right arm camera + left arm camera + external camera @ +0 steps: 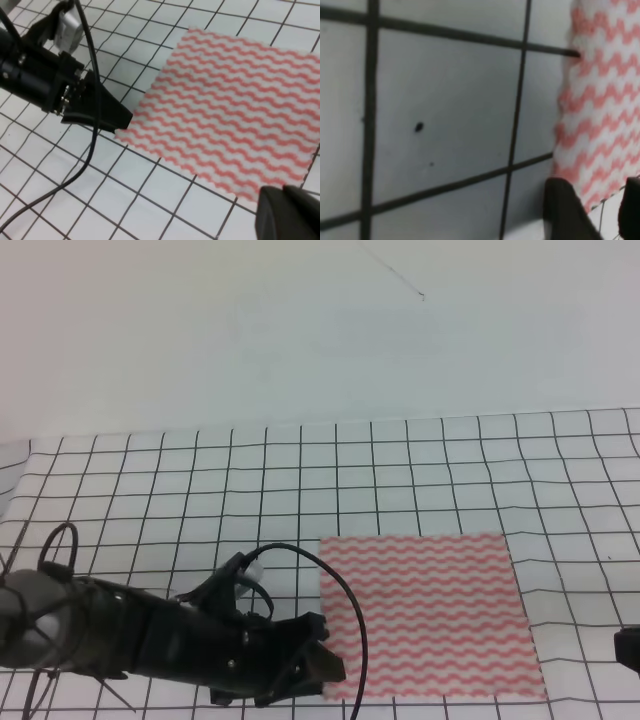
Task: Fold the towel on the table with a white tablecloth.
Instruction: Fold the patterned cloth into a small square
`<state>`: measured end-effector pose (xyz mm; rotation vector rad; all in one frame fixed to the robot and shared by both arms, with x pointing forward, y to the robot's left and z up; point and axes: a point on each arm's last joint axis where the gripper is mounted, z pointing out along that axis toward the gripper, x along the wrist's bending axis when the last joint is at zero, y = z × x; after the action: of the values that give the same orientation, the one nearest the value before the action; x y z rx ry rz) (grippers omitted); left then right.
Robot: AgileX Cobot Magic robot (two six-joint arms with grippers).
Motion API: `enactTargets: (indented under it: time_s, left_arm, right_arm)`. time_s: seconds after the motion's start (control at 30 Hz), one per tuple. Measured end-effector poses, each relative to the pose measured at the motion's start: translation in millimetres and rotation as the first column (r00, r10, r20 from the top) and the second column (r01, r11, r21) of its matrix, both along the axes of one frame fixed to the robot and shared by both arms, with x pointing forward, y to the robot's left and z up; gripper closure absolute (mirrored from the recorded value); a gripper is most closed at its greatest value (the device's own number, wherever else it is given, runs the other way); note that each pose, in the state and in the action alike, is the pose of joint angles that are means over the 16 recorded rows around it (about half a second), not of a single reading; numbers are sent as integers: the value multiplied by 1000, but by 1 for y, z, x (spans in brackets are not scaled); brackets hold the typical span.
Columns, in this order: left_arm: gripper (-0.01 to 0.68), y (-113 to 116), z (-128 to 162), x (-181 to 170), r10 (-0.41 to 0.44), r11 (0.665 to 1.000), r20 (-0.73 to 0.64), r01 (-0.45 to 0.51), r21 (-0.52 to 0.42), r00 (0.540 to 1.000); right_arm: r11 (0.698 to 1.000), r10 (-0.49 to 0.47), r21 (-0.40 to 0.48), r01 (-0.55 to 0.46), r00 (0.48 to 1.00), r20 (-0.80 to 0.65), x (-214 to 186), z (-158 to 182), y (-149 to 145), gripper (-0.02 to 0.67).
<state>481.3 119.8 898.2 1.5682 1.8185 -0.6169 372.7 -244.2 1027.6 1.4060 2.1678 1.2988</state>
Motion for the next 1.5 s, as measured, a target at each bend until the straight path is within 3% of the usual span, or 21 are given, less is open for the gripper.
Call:
enactTargets:
  time_s: [0.33, 0.9, 1.5]
  left_arm:
    - [453, -2, -4, 0, -3, 1000, -15, 3, -21, 1000]
    - [661, -6, 0, 6, 4, 999, 20, -3, -54, 1000]
    - [673, -20, 17, 46, 42, 998, 147, -34, -57, 988]
  right_arm:
    - [1000, -1, -1, 1, 1000, 1, 0, 0, 0, 641]
    - [1000, -1, -1, 1, 1000, 1, 0, 0, 0, 641]
    - [1000, -8, -9, 8, 1000, -3, 3, -2, -1, 641]
